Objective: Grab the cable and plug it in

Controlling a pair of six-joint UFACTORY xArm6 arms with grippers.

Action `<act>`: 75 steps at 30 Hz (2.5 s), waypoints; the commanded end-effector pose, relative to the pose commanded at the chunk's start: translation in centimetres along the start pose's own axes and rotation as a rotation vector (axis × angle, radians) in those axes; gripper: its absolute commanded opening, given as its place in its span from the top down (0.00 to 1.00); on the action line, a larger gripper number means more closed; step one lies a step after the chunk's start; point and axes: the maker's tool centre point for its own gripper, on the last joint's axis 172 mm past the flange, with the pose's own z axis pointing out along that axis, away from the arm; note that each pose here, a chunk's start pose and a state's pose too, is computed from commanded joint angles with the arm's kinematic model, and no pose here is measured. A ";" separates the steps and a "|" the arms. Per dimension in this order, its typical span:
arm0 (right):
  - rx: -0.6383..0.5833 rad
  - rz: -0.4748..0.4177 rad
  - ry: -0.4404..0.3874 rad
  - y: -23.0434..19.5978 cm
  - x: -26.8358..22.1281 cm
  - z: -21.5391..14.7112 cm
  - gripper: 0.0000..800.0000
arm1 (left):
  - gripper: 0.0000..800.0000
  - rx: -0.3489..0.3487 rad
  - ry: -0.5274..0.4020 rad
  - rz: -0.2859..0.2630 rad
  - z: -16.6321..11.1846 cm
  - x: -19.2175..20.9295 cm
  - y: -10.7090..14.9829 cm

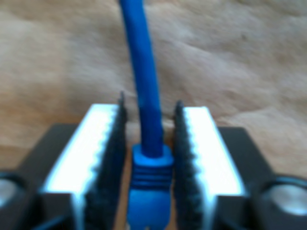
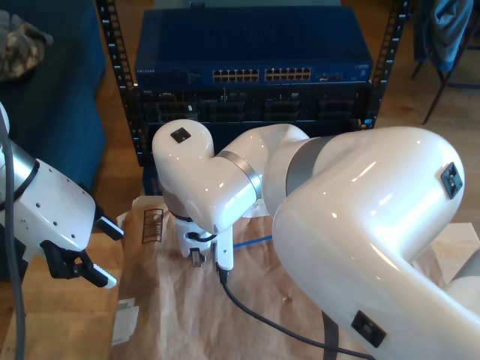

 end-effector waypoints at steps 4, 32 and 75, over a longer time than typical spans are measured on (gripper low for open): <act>0.031 -0.029 0.030 -0.4 0.5 -0.1 0.96 | 0.00 -0.001 0.000 0.001 -0.1 0.0 0.0; -0.120 0.370 -0.330 -2.5 22.6 -19.4 0.98 | 0.00 0.011 0.067 0.220 -1.2 -15.5 2.9; -0.082 0.319 -0.639 4.4 22.8 -32.5 0.97 | 0.01 0.035 -0.425 0.432 -10.7 -38.3 -4.0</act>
